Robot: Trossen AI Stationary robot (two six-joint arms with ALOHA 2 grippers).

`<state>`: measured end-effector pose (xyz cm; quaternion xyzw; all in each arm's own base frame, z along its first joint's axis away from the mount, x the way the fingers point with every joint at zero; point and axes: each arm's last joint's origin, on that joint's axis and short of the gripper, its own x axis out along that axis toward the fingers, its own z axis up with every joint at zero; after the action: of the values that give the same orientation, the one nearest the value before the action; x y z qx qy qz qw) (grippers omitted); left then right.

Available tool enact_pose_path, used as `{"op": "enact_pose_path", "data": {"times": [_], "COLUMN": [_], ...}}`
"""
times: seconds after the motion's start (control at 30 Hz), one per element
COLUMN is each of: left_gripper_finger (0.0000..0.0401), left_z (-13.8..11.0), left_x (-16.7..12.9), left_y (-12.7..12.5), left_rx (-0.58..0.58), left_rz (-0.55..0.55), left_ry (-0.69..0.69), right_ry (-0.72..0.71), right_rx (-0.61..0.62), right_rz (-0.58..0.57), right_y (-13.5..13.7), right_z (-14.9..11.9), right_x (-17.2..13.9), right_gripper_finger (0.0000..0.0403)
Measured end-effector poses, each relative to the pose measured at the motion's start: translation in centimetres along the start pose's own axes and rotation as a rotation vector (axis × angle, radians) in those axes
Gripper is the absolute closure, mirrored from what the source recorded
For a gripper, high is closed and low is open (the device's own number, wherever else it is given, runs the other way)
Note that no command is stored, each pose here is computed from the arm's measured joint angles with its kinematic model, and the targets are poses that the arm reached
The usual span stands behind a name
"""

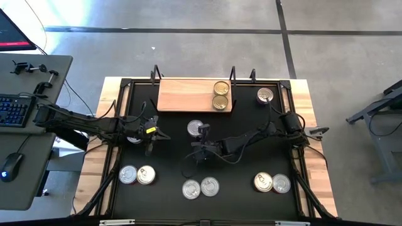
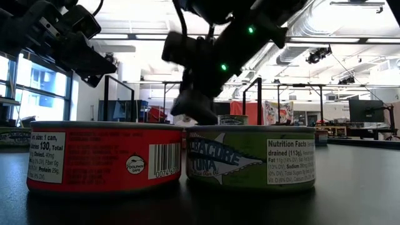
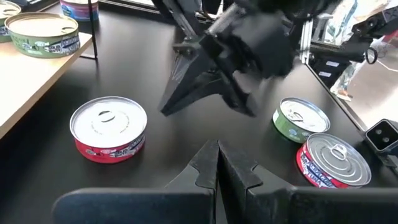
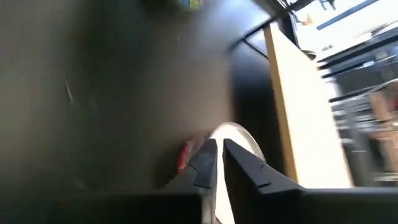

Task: Stack canned seafood by type on shelf
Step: Put the red tuna can on the shelf

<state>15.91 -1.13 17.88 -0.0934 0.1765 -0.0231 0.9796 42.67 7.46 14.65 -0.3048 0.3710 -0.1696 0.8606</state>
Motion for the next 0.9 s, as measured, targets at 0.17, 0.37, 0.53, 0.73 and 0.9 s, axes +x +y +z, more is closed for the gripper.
{"op": "enact_pose_path", "data": {"times": [0.17,0.37,0.53,0.73,0.9], "left_gripper_finger": [0.0401,0.0401,0.0401,0.0401,0.0401], "left_z": [0.1,0.0,-0.1,-0.2,-0.3], "left_x": [0.0,0.0,0.0,0.1,0.1], "left_y": [0.0,0.0,-0.3,-0.8,-1.1], "left_rx": [0.010,0.007,0.008,0.009,0.017], "left_rz": [-0.001,-0.001,-0.015,-0.042,-0.054], "left_ry": [-0.006,-0.002,0.003,0.014,0.019], "right_ry": [-0.018,0.055,0.085,0.161,0.180], "right_rx": [0.197,0.253,0.147,-0.056,-0.061], "right_rz": [0.182,0.216,0.264,0.185,0.130], "right_y": [-1.5,-3.3,-3.2,-1.0,-0.2], "right_z": [-0.7,-2.1,-2.9,-3.7,-3.6], "right_x": [1.9,3.6,4.0,4.3,3.8], "right_gripper_finger": [0.0309,0.0253,0.0293,0.0390,0.0394]}}
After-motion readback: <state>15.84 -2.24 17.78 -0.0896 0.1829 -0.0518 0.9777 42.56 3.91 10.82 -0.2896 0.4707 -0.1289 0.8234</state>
